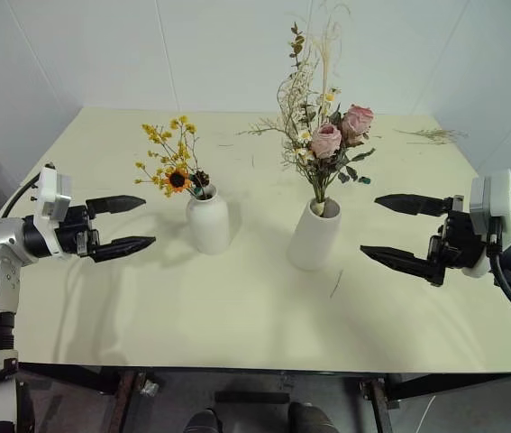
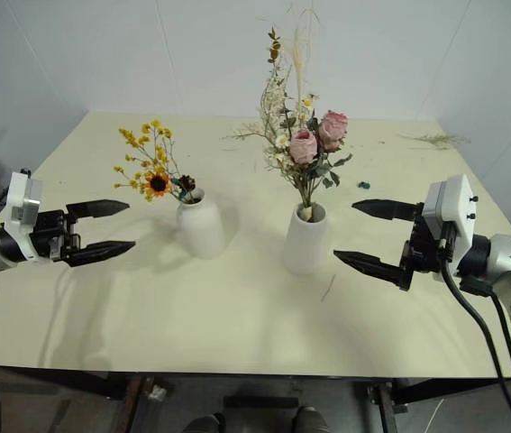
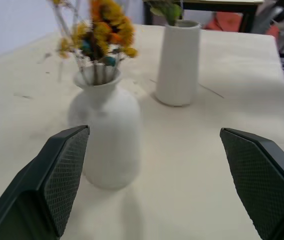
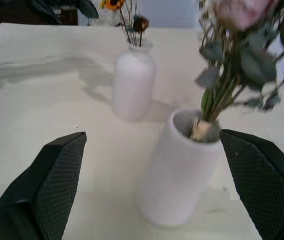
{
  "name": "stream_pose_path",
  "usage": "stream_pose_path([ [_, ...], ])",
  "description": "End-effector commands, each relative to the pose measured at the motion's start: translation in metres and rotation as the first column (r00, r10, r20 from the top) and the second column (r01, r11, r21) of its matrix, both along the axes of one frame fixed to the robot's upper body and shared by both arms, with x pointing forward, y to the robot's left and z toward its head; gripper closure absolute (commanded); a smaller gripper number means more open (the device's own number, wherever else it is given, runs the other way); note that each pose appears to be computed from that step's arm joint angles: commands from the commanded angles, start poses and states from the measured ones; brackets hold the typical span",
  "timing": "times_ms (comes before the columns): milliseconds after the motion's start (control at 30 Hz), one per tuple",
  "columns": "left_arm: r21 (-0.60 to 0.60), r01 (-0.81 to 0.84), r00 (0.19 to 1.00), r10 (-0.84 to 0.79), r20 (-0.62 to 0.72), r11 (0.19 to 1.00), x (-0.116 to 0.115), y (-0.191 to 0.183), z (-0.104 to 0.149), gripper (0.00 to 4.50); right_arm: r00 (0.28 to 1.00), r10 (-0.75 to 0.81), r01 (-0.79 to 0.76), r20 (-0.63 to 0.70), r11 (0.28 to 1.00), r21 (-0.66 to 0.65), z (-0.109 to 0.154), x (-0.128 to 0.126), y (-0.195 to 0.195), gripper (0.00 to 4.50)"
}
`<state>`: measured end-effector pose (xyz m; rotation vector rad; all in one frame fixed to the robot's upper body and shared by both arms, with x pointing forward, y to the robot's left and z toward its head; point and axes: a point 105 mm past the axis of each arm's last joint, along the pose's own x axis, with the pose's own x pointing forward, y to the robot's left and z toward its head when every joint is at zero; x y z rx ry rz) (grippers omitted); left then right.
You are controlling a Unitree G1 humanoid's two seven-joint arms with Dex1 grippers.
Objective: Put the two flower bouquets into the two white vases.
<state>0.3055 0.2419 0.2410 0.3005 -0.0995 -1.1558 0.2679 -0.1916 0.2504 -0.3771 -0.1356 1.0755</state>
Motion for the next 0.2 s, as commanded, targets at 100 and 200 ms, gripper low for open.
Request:
stream_pose_path([
  [100, 0.028, -0.005, 0.998, 0.003, 0.059, 1.0, -0.0124, 0.0098, 0.0084, 0.05, 0.998, 0.022, -0.018, 0.059, 0.997, -0.072, 0.0087, -0.0031, -0.008, 0.0],
  [200, 0.028, 0.005, 0.998, -0.007, 0.06, 1.0, -0.0133, 0.0104, 0.0045, 0.05, 0.996, 0.032, -0.026, 0.081, 0.997, -0.071, 0.0131, 0.0004, -0.0054, 0.0],
])
